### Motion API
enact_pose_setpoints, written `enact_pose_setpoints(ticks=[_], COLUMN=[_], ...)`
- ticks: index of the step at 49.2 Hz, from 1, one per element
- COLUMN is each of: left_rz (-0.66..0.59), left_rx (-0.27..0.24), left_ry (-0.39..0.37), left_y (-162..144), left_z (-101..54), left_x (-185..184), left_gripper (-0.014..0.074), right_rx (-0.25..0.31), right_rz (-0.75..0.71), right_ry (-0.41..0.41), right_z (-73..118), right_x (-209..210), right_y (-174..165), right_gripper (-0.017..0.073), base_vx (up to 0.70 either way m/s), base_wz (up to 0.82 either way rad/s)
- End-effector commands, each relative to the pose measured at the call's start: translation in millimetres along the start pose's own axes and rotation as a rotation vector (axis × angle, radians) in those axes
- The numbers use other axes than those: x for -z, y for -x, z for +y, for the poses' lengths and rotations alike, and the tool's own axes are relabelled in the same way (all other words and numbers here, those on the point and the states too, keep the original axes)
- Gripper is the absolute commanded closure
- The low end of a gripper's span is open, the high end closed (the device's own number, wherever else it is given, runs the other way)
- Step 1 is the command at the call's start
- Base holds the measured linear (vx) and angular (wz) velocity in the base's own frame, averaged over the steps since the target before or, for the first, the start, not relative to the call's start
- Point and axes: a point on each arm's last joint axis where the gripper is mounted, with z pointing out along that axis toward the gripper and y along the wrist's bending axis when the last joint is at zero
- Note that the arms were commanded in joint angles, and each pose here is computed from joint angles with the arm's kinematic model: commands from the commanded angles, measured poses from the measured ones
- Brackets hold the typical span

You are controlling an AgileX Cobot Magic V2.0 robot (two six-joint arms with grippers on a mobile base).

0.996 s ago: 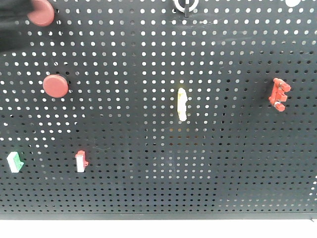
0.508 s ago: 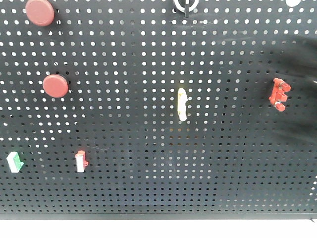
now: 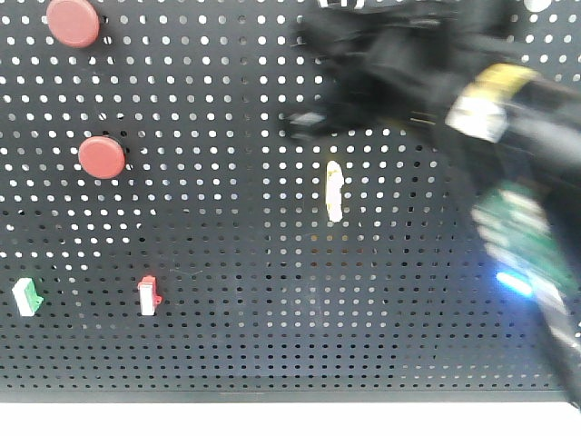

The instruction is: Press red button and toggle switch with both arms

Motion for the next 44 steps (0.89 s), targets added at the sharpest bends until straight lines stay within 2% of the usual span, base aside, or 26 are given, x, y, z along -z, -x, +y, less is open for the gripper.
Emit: enact_pose_setpoints(ticks=[1,11,18,31,40,44], left_rz=[-0.108,-0.108,-0.109,-0.108,-0.108,-0.11], left_rx=[0.007,0.001,0.001,0.0,0.0,0.0], left_ry=[-0.02,-0.019,-0.02,-0.019,-0.019,-0.02], left_y=[17,17,17,17,17,18], left_z=[-2.1,-2.1,-2.1,-2.1,-2.1,-2.2], left_x=[3,3,3,3,3,3], left_gripper=[0.0591,0.0591,0.0591,0.0591,0.0591,0.0591], right_rx=[-0.016,-0.013,-0.048,-0.038,-0.028,-0.029], right_rz=[-0.119,-0.103,-0.099,-0.107,-0.097,-0.085], right_ry=[-0.029,-0.057,-0.094,-0.098,-0.142,-0.143], right_z=[-9.4,-18.9,-32.0,-33.2,-47.1,-47.4], right_x=[7,7,10,15,32,35], right_y=[33,29,27,33,45,46], right_gripper=[0.0563,0.0563,0.0563,0.0563,0.0563,0.0563], base_vx=[0.0,0.0,0.0,0.0,0.0,0.0], base_wz=[0.0,0.0,0.0,0.0,0.0,0.0])
